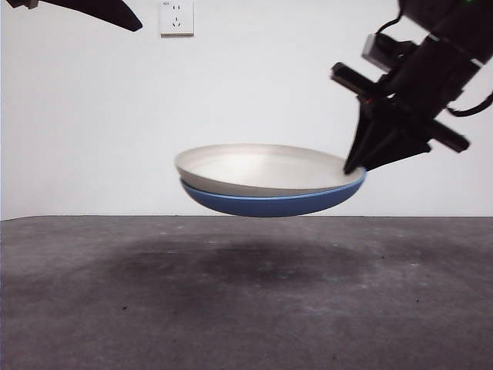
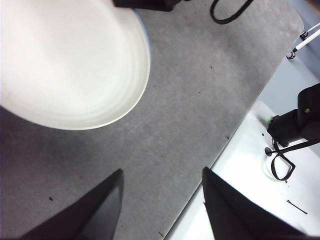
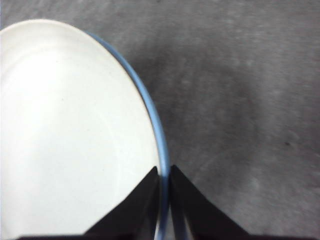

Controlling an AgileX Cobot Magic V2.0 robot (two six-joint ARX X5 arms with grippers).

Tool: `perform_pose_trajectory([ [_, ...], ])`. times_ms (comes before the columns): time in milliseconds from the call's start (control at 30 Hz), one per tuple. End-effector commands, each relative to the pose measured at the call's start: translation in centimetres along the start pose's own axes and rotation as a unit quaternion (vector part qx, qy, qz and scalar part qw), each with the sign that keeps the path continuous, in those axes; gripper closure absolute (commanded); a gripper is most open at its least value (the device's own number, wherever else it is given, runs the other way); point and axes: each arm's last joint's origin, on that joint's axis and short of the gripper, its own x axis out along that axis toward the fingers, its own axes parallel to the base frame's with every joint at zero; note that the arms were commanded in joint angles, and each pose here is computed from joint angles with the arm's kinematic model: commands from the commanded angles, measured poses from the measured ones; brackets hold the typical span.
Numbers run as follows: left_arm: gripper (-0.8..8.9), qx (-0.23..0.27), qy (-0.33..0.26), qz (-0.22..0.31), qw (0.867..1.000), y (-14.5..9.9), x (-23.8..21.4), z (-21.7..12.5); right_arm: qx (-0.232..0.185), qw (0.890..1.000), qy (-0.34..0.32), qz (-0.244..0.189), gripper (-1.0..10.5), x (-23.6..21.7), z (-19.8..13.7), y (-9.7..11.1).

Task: Pick up the white plate, put it on the blue plate, put it on desk

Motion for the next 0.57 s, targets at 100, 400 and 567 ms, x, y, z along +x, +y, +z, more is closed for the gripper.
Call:
perform_pose_trajectory([
  [100,5.64,0.009,-0.006,-0.005,1.0,-0.3,0.0,0.3,0.009,1.0,0.004,-0.002,9.3,2.1,0.7,0.6],
  [400,5.64,0.009,-0.006,-0.005,1.0,-0.3,0.0,0.3,0.016,0.998,0.054,-0.016,9.3,6.5,-0.3,-0.4],
  [567,5.64,0.008,-0.005,-0.005,1.0,-0.2,0.0,0.3,0.022,0.997,0.075,-0.026,9.3,7.9,-1.0,-1.1],
])
